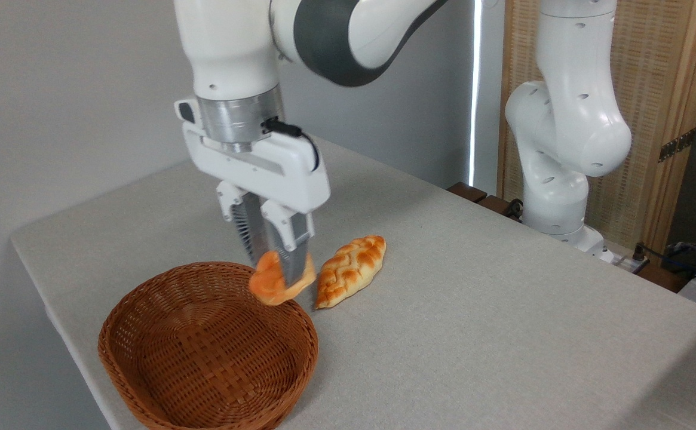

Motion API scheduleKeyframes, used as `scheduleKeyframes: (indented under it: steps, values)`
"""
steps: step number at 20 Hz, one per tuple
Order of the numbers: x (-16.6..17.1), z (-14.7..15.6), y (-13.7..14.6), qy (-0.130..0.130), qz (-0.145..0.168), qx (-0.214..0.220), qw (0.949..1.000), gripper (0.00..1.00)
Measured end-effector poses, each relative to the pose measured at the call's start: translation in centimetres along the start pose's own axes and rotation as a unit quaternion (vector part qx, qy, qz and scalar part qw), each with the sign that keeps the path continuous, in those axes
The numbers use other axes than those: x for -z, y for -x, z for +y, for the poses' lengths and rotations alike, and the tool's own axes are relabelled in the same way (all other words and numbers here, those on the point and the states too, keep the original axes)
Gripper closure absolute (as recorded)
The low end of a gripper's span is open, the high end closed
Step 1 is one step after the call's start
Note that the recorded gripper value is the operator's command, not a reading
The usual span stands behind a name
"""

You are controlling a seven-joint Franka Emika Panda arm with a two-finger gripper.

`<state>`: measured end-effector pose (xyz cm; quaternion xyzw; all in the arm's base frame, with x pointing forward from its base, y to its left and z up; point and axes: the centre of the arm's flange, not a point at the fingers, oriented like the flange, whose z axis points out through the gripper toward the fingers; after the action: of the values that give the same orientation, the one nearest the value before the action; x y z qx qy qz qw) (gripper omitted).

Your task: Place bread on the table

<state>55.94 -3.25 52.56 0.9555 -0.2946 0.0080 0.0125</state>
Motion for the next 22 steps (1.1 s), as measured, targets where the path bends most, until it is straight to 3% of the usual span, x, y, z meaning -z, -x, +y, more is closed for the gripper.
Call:
scheduleKeyframes:
  steps: [4, 7, 8, 9, 14, 22]
  values:
    - [-0.9, 0.9, 1.6, 0.040, -0.062, -0.007, 0.9973, 0.23]
    - [-2.3, 1.9, 3.2, 0.086, -0.124, -0.053, 0.9872, 0.21]
    - [-2.8, 2.0, 3.5, 0.096, -0.137, -0.061, 0.9840, 0.14]
    - [-3.3, 2.1, 3.6, 0.103, -0.146, -0.066, 0.9817, 0.00]
    - [-6.4, 1.9, 3.0, 0.115, -0.175, -0.069, 0.9755, 0.00]
    - [-6.1, 1.9, 2.8, 0.112, -0.171, -0.070, 0.9762, 0.00]
